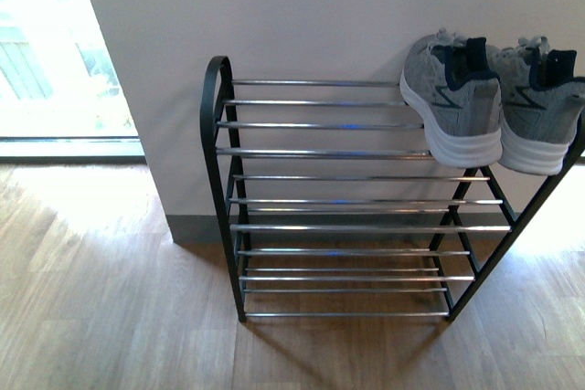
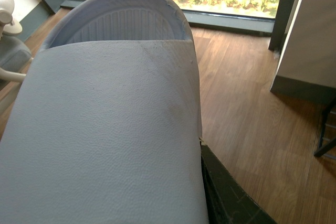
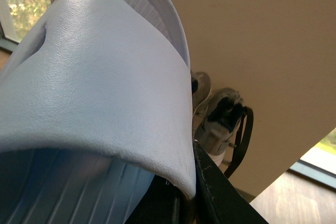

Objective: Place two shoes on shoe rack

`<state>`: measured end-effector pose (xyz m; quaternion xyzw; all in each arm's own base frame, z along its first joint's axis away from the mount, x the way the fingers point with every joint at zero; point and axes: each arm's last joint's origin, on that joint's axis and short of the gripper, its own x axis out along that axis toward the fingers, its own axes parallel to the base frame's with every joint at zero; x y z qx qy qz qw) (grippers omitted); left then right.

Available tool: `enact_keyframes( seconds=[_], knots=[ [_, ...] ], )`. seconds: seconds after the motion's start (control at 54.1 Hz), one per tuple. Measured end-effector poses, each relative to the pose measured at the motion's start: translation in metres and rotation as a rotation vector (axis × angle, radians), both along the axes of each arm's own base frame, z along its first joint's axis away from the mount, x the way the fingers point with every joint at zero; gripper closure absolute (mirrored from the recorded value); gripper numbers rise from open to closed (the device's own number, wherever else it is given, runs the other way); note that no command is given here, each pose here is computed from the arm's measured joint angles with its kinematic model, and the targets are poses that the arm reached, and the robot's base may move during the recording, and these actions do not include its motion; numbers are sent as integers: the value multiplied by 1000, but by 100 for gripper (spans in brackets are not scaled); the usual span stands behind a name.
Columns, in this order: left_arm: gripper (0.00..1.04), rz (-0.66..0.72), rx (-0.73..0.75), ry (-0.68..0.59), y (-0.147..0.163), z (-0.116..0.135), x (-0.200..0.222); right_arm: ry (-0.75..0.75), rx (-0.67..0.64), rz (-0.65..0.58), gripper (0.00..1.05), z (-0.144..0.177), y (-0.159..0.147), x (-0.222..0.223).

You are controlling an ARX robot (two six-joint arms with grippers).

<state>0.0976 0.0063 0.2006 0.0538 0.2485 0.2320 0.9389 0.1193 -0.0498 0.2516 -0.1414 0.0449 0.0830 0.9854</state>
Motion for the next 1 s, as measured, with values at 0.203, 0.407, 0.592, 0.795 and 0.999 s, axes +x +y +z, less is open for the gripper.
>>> enact_keyframes(
  seconds=[0.203, 0.407, 0.592, 0.795, 0.999],
  knots=[
    [102, -1, 0, 0, 0, 0, 0, -5, -3, 0, 103, 1, 0, -1],
    [102, 0, 0, 2, 0, 0, 0, -2, -1, 0, 103, 1, 0, 0],
    [102, -1, 0, 2, 0, 0, 0, 60, 167, 223, 103, 2, 0, 2],
    [102, -1, 0, 2, 0, 0, 0, 202, 205, 140, 103, 12, 2, 61],
    [102, -1, 0, 2, 0, 0, 0, 317, 241, -32, 103, 26, 8, 160]
  ],
)
